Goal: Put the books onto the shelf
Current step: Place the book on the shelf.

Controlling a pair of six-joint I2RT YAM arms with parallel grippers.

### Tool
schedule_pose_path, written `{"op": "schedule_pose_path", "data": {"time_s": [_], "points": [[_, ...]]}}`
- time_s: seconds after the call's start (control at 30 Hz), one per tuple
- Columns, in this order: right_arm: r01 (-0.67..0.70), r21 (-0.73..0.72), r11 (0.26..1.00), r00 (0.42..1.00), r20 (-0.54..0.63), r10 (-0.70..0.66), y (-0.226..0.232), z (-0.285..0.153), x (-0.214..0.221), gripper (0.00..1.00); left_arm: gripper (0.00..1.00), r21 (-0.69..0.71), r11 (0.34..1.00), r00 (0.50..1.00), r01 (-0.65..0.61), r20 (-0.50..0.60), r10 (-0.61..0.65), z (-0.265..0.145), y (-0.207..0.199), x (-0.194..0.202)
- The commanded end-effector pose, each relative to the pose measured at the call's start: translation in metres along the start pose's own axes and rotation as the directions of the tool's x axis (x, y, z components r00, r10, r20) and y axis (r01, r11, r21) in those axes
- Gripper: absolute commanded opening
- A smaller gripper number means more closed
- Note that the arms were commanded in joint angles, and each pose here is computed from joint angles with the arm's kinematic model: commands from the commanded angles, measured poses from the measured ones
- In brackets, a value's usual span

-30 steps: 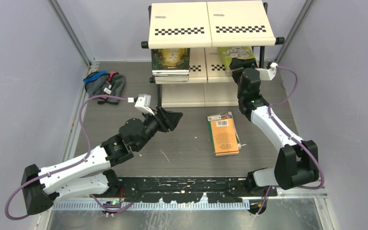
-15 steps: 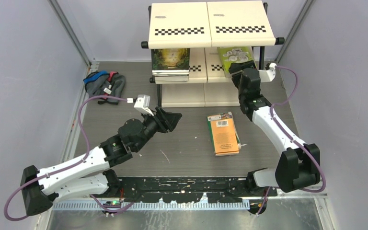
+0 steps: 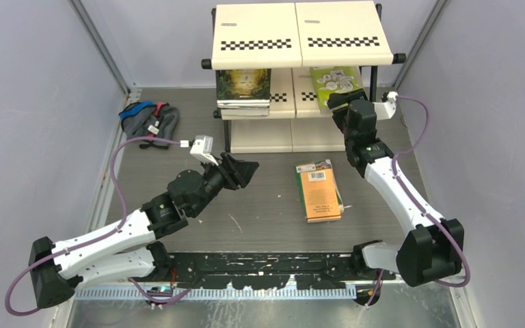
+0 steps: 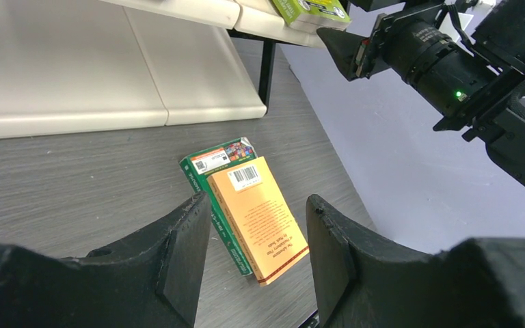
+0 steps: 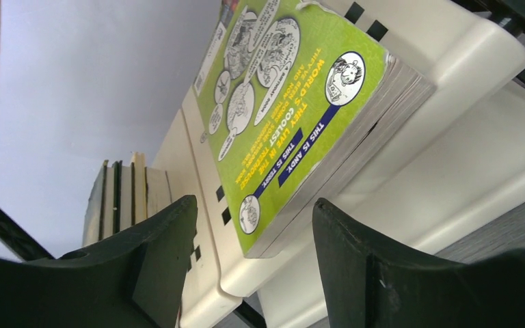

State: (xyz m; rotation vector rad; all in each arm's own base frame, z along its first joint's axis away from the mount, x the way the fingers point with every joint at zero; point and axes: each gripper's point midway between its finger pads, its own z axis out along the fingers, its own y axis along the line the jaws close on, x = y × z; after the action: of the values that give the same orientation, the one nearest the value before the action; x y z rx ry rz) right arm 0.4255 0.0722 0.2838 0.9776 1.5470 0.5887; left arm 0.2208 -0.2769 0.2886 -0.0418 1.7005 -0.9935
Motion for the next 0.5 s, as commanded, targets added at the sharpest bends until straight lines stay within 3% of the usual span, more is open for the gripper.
{"op": "schedule_pose_path", "data": {"time_s": [0.0,0.47], "points": [[-0.035,-0.080,0.996,0.999,0.031,0.037,0.0227,-0.0200,-0.0182,0.68,0.54,0.019,0.999,0.999,0.026,0.032,-0.027,-0.0028,-0.0049,-0.0104],[-0.044,-0.084,0.996,0.999,0.006,0.045,0.0236,-0.0183,-0.0130,0.66,0.53,0.021,0.999,0.999,0.036,0.030,-0.036,-0.0044,-0.0048,-0.0099]]}}
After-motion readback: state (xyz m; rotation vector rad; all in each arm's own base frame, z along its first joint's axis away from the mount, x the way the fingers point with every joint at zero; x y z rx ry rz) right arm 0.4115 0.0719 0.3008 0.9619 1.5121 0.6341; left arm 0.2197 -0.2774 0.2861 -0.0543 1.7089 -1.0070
